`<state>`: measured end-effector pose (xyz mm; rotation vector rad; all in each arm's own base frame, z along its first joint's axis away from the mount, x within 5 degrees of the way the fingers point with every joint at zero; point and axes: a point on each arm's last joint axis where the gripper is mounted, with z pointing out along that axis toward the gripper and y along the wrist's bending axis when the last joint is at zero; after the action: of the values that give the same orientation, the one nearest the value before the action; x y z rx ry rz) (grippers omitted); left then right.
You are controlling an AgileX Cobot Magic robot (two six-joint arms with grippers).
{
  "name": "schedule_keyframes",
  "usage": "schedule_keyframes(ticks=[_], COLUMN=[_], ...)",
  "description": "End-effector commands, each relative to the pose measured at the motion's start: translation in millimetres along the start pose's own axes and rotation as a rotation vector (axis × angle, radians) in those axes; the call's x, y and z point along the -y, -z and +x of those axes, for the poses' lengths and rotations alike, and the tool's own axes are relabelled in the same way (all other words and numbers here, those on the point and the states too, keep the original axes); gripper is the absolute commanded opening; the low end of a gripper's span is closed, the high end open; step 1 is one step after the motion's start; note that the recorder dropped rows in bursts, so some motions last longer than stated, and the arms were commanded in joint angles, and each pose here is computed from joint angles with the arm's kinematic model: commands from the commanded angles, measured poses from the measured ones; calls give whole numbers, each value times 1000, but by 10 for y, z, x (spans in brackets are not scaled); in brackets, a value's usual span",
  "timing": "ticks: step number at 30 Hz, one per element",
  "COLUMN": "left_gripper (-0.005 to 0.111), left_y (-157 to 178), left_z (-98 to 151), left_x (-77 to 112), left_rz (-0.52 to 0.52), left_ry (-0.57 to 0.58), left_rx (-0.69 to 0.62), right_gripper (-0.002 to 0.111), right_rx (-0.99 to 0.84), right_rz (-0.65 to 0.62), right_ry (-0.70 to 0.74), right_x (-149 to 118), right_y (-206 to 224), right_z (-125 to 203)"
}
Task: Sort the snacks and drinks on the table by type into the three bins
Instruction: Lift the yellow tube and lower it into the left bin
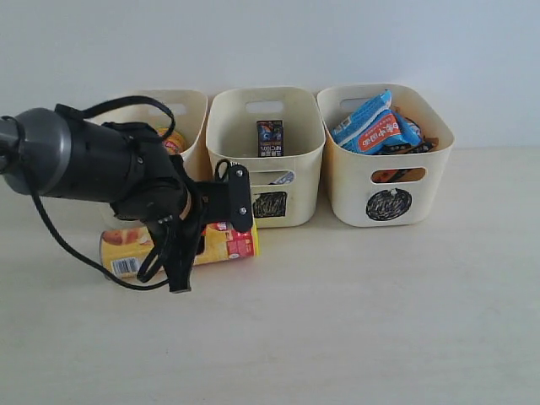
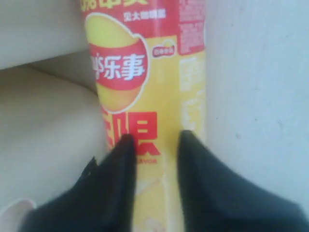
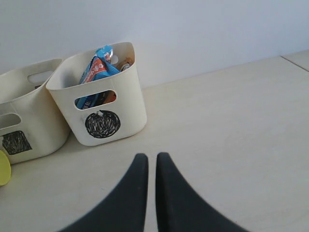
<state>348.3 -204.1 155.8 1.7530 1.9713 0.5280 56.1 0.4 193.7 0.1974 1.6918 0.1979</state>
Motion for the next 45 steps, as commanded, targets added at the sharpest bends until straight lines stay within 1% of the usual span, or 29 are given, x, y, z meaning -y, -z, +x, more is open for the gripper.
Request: schedule_keyframes(ticks=[1,4,6,9,13,15,18,19,21,22,24,27,30,31,34,36,37,38,40,41,43,44,45], left_gripper=[4,4,4,4,4,13,38,52,72,85,86,86,86,86,86,82,77,70,46,30,11,4,5], left_y=[337,574,722,834,785,670,553,501,431,335,187,6,-118,-164,-231,-279,-307,-344,-370,-370,-329,-302,-264], left_z=[4,25,46,69,74,66,52,48,36,25,11,-51,-68,-70,-76,-77,-74,-73,-68,-65,-62,-59,-62], left_x=[-103,-163,-198,-226,-200,-150,-111,-100,-87,-59,-9,-45,-97,-110,-116,-103,-93,-68,-48,-45,-65,-77,-89], left_rz=[-6,6,7,2,16,42,52,49,47,61,80,81,118,149,211,249,256,265,273,276,274,273,273], left_ry=[124,220,250,231,183,175,132,111,98,94,81,82,141,168,182,179,190,190,188,187,189,190,189], left_rx=[37,66,81,87,67,42,28,21,25,14,-1,-18,-48,-51,-31,-26,-25,-31,-39,-42,-43,-44,-46], right_gripper=[2,2,2,2,2,2,2,2,2,2,2,2,2,2,2,2,2,2,2,2,2,2,2], right_rx=[14,14,12,12,12,12,12,12,12,12,12,12,12,12,12,12,12,12,12,12,12,12,12], right_rz=[1,1,1,1,1,1,1,1,1,1,1,1,1,1,1,1,1,1,1,1,1,1,1], right_ry=[6,6,6,6,6,6,6,6,6,6,6,6,6,6,6,2,2,2,2,2,2,2,2], right_x=[0,0,1,1,1,1,1,1,1,1,1,1,1,1,1,0,0,0,0,0,0,0,0], right_y=[4,4,4,4,4,4,4,4,4,4,4,4,4,4,4,4,4,4,4,4,4,4,4], right_z=[-11,-11,-9,-9,-9,-9,-9,-9,-9,-9,-9,-9,-9,-9,-9,-10,-10,-10,-10,-10,-10,-10,-10])
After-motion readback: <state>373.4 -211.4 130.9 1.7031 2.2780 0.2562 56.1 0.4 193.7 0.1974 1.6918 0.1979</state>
